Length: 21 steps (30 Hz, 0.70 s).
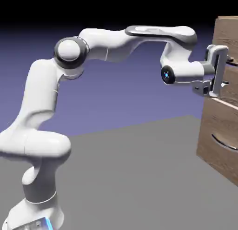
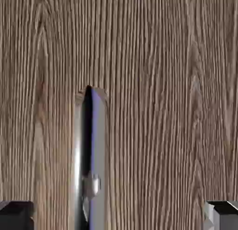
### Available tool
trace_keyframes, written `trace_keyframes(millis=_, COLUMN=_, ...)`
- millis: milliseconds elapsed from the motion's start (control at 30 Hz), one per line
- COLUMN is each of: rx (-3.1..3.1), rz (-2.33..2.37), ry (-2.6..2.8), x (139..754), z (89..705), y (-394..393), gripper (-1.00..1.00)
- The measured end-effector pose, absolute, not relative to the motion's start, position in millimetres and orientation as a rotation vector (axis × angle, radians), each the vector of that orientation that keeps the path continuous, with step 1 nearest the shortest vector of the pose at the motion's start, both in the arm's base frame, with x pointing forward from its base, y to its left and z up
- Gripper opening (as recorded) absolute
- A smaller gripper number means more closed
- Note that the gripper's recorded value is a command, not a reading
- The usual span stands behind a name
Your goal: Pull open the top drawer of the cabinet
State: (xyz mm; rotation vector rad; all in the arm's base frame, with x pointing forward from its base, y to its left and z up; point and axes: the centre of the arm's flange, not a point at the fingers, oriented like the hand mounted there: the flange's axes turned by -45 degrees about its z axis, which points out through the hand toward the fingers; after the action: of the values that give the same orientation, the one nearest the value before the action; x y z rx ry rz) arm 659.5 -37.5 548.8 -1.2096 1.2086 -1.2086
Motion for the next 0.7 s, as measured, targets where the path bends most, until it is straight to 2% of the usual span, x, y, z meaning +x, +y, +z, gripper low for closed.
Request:
trace_keyframes(millis=200, rx=-1.210, rz=-1.210, ry=1.207, x=706, z=550, y=-37, gripper=0.00)
trace_keyframes(millis=233, rx=-1.210, rz=-1.209, ry=1.209, x=709, z=549, y=-37, gripper=-1.00)
trace_keyframes(millis=300, rx=-1.210, rz=-1.209, ry=1.209, x=709, z=549, y=-37, gripper=-1.00)
trace_keyframes(millis=700, rx=-1.209, rz=-1.208, ry=1.208, x=622, z=549, y=-38, gripper=-1.00)
